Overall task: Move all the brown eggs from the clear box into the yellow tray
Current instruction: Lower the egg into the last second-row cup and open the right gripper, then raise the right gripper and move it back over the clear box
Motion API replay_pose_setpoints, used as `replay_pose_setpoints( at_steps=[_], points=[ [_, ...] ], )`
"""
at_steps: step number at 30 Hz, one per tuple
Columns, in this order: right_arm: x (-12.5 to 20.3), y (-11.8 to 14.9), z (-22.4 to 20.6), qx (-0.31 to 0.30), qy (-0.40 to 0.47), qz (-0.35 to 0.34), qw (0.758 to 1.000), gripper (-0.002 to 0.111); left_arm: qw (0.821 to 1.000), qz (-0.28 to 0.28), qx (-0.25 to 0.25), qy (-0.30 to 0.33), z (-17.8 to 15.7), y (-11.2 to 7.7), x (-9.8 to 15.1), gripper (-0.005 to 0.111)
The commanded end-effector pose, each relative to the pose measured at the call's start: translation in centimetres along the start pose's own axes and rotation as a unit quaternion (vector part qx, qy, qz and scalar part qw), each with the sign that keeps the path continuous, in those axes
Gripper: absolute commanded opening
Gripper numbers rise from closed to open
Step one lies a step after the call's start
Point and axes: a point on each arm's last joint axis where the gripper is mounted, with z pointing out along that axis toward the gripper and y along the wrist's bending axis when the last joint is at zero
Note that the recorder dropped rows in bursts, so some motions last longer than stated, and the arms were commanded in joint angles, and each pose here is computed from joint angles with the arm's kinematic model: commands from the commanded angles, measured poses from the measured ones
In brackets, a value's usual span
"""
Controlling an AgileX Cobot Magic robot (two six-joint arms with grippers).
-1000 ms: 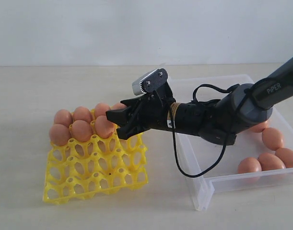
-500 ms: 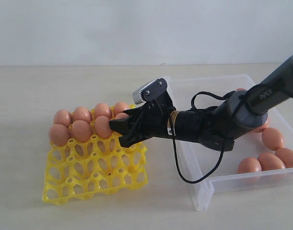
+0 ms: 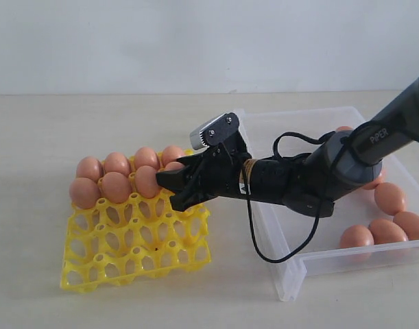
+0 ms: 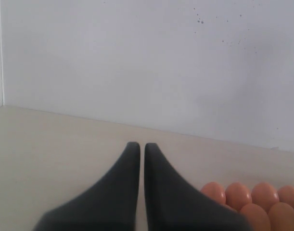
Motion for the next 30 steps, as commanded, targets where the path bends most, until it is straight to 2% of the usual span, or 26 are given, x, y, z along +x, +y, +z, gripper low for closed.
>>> replay_pose_setpoints(
  at_steps=[1, 2, 4, 6, 15, 21, 22, 24, 27, 30],
  points=[
    [-0.4, 0.0, 0.0, -0.002, -0.014, 0.001, 1.0, 0.033, 1.0, -0.009, 0.001, -0.001, 0.0, 0.0, 0.1, 0.004],
    [-0.4, 0.0, 0.0, -0.002, -0.014, 0.005, 1.0, 0.042, 1.0, -0.009, 0.001, -0.001, 0.0, 0.0, 0.1, 0.004],
    [-0.4, -0.1, 0.0, 0.0, -0.017, 0.01, 1.0, 0.052, 1.0, -0.009, 0.001, -0.001, 0.0, 0.0, 0.1, 0.004],
    [-0.7, -0.1, -0.1, 0.004, -0.022, 0.021, 1.0, 0.056, 1.0, -0.009, 0.001, -0.001, 0.0, 0.0, 0.1, 0.004],
    [-5.7, 0.6, -1.8, 0.015, -0.066, -0.007, 0.998, 0.056, 1.0, -0.009, 0.001, 0.0, 0.0, 0.0, 0.1, 0.004],
    [-9.8, 0.8, -4.4, 0.082, -0.032, -0.027, 0.996, 0.055, 1.0, -0.009, 0.001, 0.0, 0.0, 0.0, 0.1, 0.004],
    [-10.5, 0.8, -5.1, 0.103, -0.019, -0.026, 0.994, 0.052, 1.0, -0.009, 0.001, 0.0, 0.0, 0.0, 0.1, 0.004],
    [-11.8, 0.7, -6.7, 0.151, 0.016, -0.029, 0.988, 0.039, 1.0, -0.009, 0.001, -0.001, 0.0, 0.0, 0.1, 0.004],
    [-13.4, 0.6, -9.6, 0.224, 0.075, -0.052, 0.97, 0.002, 1.0, -0.009, 0.001, -0.001, 0.0, 0.0, 0.1, 0.004],
    [-14.2, -0.4, -12.5, 0.303, 0.146, -0.058, 0.94, 0.0, 1.0, -0.009, 0.001, -0.001, 0.0, 0.0, 0.1, 0.004]
  ],
)
